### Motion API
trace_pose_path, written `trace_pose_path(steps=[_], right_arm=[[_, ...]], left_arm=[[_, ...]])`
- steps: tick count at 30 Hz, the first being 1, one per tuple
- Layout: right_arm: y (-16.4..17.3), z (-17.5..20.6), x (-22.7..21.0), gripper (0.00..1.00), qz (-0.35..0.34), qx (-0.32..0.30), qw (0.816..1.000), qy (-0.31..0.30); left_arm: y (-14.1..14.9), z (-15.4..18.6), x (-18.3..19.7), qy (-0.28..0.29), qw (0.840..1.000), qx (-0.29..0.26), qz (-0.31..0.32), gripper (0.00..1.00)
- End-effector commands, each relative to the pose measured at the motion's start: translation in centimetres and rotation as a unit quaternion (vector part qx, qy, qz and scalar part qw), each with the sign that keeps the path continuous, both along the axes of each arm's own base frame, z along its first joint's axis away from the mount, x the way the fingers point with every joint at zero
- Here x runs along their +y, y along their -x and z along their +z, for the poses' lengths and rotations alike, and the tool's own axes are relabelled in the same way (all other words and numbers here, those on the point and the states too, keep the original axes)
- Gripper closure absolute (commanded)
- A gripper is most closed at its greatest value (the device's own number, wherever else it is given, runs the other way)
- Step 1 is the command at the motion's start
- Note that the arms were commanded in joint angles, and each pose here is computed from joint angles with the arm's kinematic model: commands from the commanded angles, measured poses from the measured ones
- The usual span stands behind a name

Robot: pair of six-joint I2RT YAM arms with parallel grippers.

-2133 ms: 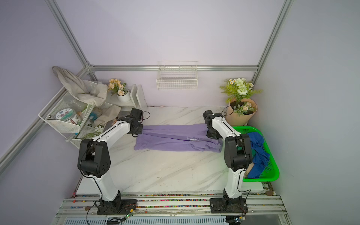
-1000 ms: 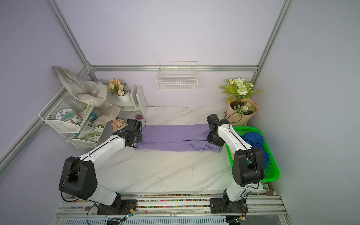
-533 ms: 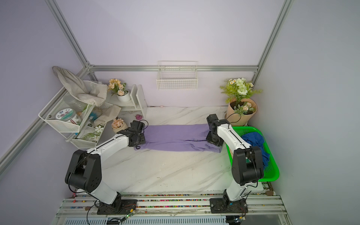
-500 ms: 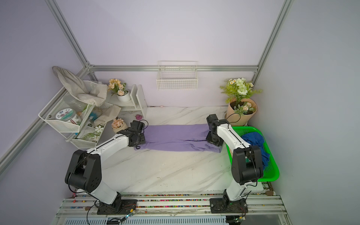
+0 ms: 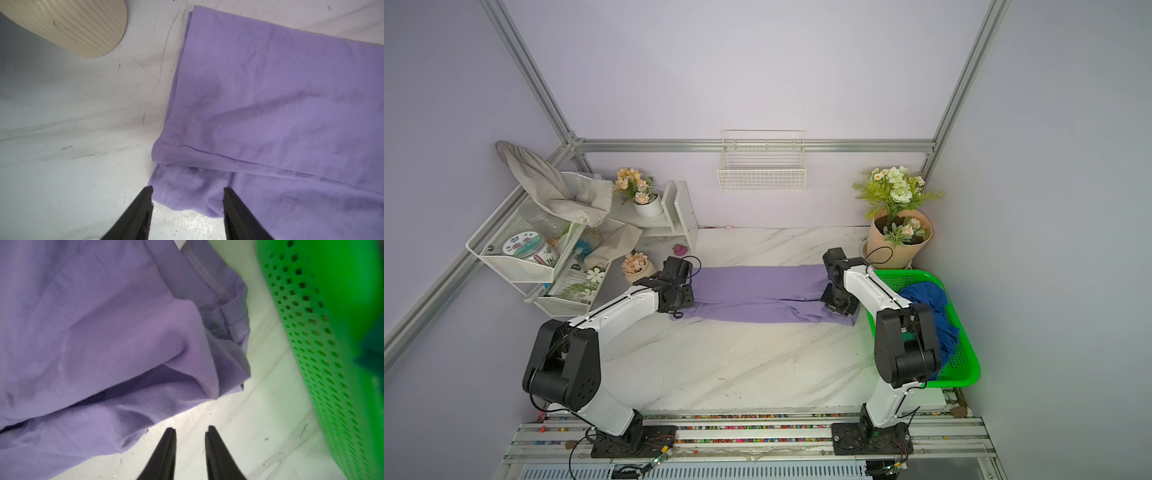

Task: Fold and stack t-shirts
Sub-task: Fold the T-shirt.

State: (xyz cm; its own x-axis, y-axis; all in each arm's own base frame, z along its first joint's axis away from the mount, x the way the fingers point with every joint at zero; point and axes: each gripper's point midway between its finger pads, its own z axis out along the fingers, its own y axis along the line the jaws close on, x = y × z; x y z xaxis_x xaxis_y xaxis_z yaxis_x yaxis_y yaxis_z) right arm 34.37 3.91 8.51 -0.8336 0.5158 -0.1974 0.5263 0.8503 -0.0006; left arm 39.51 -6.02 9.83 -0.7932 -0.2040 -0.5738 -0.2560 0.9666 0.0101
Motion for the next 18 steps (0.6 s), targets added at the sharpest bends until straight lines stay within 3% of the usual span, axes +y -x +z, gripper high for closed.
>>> trace_pose_path(steps=[1, 6, 18], right_arm=[[0.4, 1.1, -1.5, 0.64, -0.008, -0.010, 0.999, 0.033], [0.0, 0.7, -3.4, 0.61, -0.034, -0.006, 0.997, 0.073], [-3.5, 0.0, -4.6, 0.56, -0.048, -0.010, 0.995, 0.089]], left_arm=[[0.0, 0.2, 0.0, -0.006, 1.000, 0.006, -0.009, 0.43], [0.0, 0.1, -0.1, -0.005, 1.000, 0.006, -0.010, 0.43], [0.2, 0.2, -0.4, 0.001, 1.000, 0.007, -0.018, 0.42]])
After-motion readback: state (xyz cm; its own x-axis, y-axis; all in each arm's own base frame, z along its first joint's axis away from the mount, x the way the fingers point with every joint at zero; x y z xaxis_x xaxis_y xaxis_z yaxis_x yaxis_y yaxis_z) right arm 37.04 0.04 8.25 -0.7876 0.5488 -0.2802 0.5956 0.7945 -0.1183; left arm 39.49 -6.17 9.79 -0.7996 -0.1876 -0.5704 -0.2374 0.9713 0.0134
